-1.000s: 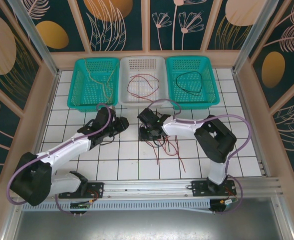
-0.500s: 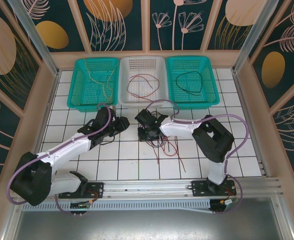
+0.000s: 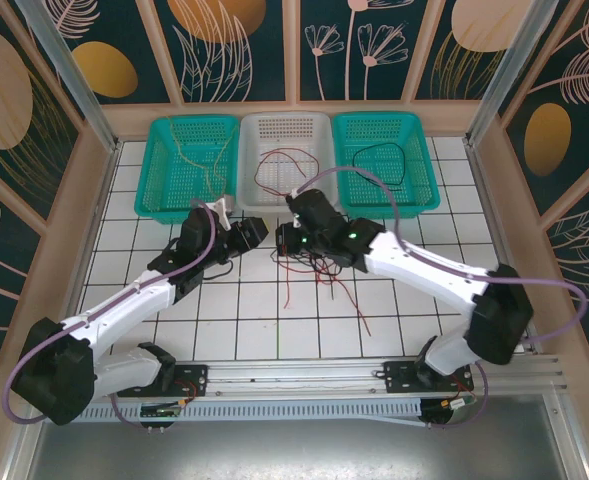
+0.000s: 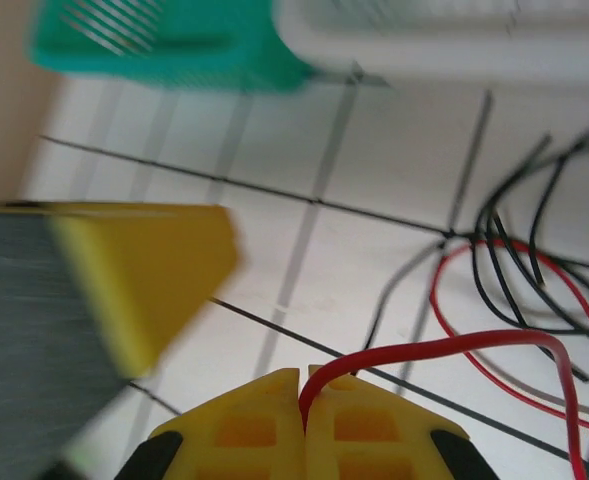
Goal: Untangle the cables
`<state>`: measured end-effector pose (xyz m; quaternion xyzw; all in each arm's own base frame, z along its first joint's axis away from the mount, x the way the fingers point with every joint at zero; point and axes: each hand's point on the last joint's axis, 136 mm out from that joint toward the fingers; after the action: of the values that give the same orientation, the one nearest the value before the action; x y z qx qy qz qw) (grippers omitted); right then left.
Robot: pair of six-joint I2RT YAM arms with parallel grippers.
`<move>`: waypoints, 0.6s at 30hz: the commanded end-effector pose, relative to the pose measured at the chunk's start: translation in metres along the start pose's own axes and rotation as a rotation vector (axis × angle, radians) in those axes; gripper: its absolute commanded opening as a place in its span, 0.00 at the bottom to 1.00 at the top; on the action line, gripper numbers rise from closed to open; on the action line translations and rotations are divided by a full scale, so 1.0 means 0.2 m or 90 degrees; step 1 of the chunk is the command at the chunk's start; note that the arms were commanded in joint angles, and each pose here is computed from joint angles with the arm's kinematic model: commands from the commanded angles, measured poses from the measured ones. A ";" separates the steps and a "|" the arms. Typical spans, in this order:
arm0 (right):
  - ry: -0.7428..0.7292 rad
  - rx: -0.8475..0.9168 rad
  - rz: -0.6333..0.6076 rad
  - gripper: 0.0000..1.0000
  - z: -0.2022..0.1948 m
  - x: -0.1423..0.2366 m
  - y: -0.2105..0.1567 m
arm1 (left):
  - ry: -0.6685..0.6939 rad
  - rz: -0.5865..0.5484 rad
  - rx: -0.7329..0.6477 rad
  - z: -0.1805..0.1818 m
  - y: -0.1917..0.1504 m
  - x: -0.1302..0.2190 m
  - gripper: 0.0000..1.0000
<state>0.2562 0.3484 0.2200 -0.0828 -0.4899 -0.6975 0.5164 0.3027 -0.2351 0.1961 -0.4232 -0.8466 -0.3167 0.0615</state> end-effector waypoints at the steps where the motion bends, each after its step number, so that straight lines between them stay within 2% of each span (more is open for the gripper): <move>1: 0.109 0.023 -0.076 0.00 0.19 0.20 0.18 | -0.145 -0.045 -0.045 -0.30 0.12 0.07 0.48; 4: 0.178 0.036 -0.138 0.00 0.30 0.38 0.30 | -0.185 -0.051 -0.062 -0.39 0.15 0.09 0.48; 8: 0.215 0.031 -0.206 0.00 0.33 0.55 0.45 | -0.263 -0.038 -0.057 -0.50 0.14 0.11 0.47; 13: 0.239 0.034 -0.266 0.00 0.34 0.69 0.60 | -0.344 -0.040 -0.067 -0.62 0.14 0.17 0.48; 18: 0.250 0.044 -0.311 0.00 0.34 0.78 0.71 | -0.381 -0.024 -0.090 -0.71 0.11 0.20 0.49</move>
<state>0.2777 0.3106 0.3878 0.1219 -0.4133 -0.7837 0.4474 0.2843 -0.2747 0.2982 -0.4734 -0.8293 -0.2501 -0.1599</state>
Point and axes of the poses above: each hand's point on the last joint's axis, 136 mm out from that joint toward the fingers, its own x axis back along the fingers, its own z axis along the line the jaws close on, y = z × x, and after that the axes turned 1 degree about -x, right-handed
